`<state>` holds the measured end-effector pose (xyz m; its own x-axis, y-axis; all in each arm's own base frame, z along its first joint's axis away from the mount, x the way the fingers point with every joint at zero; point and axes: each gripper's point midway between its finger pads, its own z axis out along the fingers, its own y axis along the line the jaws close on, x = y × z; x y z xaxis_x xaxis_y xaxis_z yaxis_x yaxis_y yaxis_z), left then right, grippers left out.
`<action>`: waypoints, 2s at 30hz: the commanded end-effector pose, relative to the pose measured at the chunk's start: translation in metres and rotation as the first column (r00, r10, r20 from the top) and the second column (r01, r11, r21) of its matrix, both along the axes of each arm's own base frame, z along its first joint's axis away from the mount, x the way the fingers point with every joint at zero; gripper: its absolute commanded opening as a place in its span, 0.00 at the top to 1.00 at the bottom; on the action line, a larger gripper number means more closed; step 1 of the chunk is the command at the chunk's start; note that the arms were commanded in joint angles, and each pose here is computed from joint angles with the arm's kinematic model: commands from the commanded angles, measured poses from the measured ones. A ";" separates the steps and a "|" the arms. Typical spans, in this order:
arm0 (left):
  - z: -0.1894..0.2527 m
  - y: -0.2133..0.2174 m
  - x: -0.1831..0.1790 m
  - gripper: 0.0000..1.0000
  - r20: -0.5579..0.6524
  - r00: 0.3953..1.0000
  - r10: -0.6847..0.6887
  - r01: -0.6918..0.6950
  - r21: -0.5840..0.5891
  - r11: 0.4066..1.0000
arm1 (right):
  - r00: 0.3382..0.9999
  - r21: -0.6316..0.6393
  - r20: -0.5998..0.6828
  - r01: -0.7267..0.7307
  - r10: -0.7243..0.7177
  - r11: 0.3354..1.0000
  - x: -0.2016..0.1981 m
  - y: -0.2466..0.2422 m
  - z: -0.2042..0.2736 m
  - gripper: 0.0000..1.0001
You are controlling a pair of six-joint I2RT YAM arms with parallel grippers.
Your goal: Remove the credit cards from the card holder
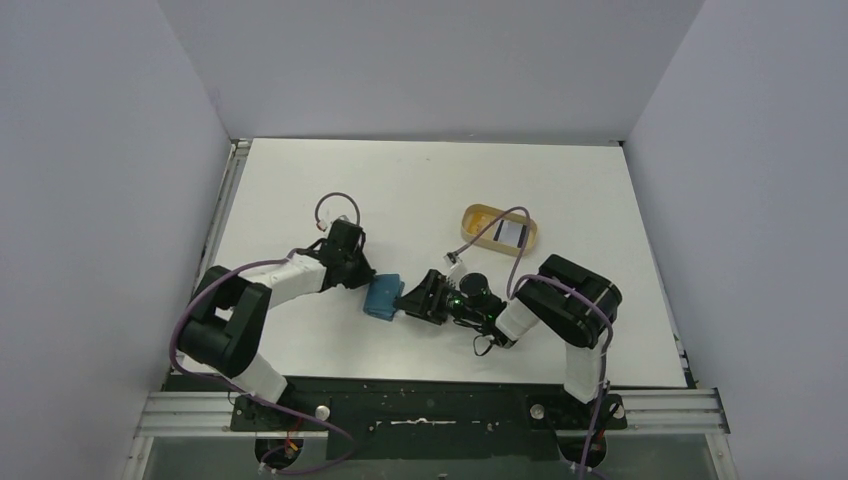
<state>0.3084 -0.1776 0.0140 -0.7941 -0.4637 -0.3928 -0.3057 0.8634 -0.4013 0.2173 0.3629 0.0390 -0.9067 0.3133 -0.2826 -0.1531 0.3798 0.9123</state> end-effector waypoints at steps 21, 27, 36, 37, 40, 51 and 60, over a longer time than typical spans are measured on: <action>-0.034 0.044 -0.061 0.90 -0.097 0.984 0.152 -0.152 0.007 0.988 | 0.992 0.034 -0.061 0.113 -0.111 0.993 0.020 -0.002 -0.047 0.44; -0.038 0.049 -0.067 0.78 -0.101 0.978 0.184 -0.185 0.006 0.983 | 0.993 0.025 -0.071 0.094 -0.092 0.995 0.015 0.001 -0.051 0.45; -0.042 0.043 -0.083 0.38 -0.143 0.978 0.153 -0.159 -0.035 0.987 | 0.993 0.002 -0.089 0.083 -0.083 0.997 0.010 0.000 -0.061 0.45; -0.043 0.042 -0.085 0.38 -0.149 0.977 0.151 -0.159 -0.039 0.987 | 0.992 0.002 -0.092 0.083 -0.082 0.997 0.010 0.000 -0.062 0.45; -0.051 0.042 -0.093 0.38 -0.169 0.973 0.154 -0.164 -0.045 0.985 | 0.993 0.003 -0.095 0.077 -0.076 0.997 0.009 0.000 -0.063 0.45; -0.069 0.040 -0.127 0.44 -0.284 0.951 0.125 -0.147 -0.057 0.988 | 0.993 -0.004 -0.094 0.074 -0.074 0.997 0.008 -0.001 -0.065 0.43; -0.072 0.040 -0.174 0.44 -0.397 0.917 0.031 -0.078 -0.104 0.992 | 0.992 -0.001 -0.101 0.076 -0.076 0.997 0.008 -0.002 -0.069 0.43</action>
<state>0.2610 -0.1816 0.0195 -0.7223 -0.6427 -0.2555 -0.3373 0.6498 -0.6812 0.2420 0.3815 0.0494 -0.8820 0.4307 -0.1912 -0.1321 0.1636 0.9776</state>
